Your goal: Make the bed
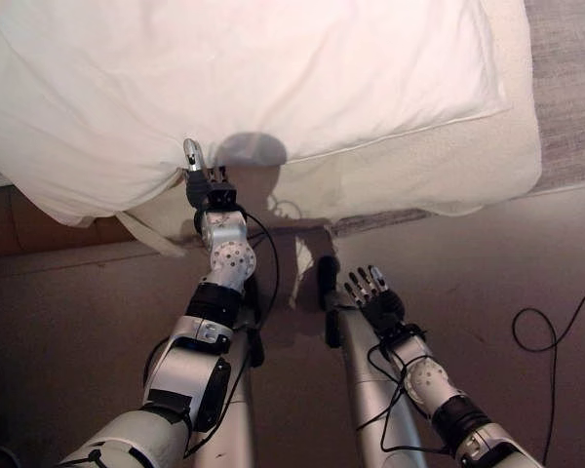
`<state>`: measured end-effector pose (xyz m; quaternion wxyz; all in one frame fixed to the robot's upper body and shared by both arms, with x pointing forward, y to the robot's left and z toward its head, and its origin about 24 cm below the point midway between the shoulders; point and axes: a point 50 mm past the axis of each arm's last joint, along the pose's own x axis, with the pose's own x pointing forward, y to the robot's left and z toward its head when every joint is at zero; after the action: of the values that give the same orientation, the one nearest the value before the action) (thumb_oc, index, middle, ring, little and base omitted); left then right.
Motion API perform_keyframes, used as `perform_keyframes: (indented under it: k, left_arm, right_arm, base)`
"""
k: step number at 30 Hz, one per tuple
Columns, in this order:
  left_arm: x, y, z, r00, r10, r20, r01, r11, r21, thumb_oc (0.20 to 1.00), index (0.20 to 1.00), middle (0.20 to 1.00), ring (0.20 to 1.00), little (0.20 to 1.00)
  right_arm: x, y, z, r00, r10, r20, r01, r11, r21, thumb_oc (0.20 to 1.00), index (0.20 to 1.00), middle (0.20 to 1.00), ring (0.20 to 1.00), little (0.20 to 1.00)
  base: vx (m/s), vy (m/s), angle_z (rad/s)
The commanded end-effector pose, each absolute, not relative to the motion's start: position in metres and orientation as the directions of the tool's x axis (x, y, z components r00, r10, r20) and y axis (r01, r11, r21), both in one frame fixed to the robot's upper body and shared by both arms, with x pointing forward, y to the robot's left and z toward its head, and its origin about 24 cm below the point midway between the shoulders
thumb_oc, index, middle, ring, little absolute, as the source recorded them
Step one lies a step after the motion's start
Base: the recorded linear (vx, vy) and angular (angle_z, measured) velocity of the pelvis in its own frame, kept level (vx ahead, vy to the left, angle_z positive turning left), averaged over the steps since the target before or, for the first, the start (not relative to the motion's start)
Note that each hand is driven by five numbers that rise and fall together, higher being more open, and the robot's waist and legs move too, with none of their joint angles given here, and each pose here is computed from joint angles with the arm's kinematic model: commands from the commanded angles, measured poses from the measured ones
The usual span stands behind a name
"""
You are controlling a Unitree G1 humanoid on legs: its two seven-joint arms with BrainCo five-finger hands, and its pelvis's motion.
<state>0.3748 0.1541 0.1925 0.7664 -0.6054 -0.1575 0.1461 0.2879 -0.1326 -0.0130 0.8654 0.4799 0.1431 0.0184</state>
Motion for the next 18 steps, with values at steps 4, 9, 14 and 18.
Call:
perform_keyframes:
  k: [4, 9, 14, 18]
  left_arm:
    - [0.377, 0.159, 0.23, 0.863, 0.449, 0.233, 0.106, 0.29, -0.951, 0.865, 0.865, 0.865, 0.865, 0.865]
    - [0.376, 0.157, 0.231, 0.86, 0.439, 0.258, 0.134, 0.295, -0.946, 0.2, 0.2, 0.2, 0.2, 0.2]
    - [0.372, 0.151, 0.235, 0.859, 0.418, 0.296, 0.177, 0.302, -0.937, 0.2, 0.2, 0.2, 0.2, 0.2]
    - [0.367, 0.147, 0.24, 0.851, 0.4, 0.34, 0.228, 0.303, -0.925, 0.2, 0.2, 0.2, 0.2, 0.2]
  right_arm:
    - [0.263, -0.131, -0.03, 0.937, 0.215, -0.276, 0.113, 0.562, 0.819, 1.0, 1.0, 1.0, 1.0, 1.0]
    - [0.261, -0.132, -0.033, 0.935, 0.21, -0.286, 0.122, 0.566, 0.815, 1.0, 1.0, 1.0, 1.0, 1.0]
    - [0.262, -0.13, -0.032, 0.935, 0.217, -0.281, 0.116, 0.559, 0.821, 1.0, 1.0, 1.0, 1.0, 1.0]
    - [0.263, -0.127, -0.031, 0.936, 0.231, -0.267, 0.1, 0.553, 0.827, 1.0, 1.0, 1.0, 1.0, 1.0]
  base:
    - [0.0, 0.0, 0.0]
    - [0.0, 0.0, 0.0]
    - [0.0, 0.0, 0.0]
    - [0.0, 0.0, 0.0]
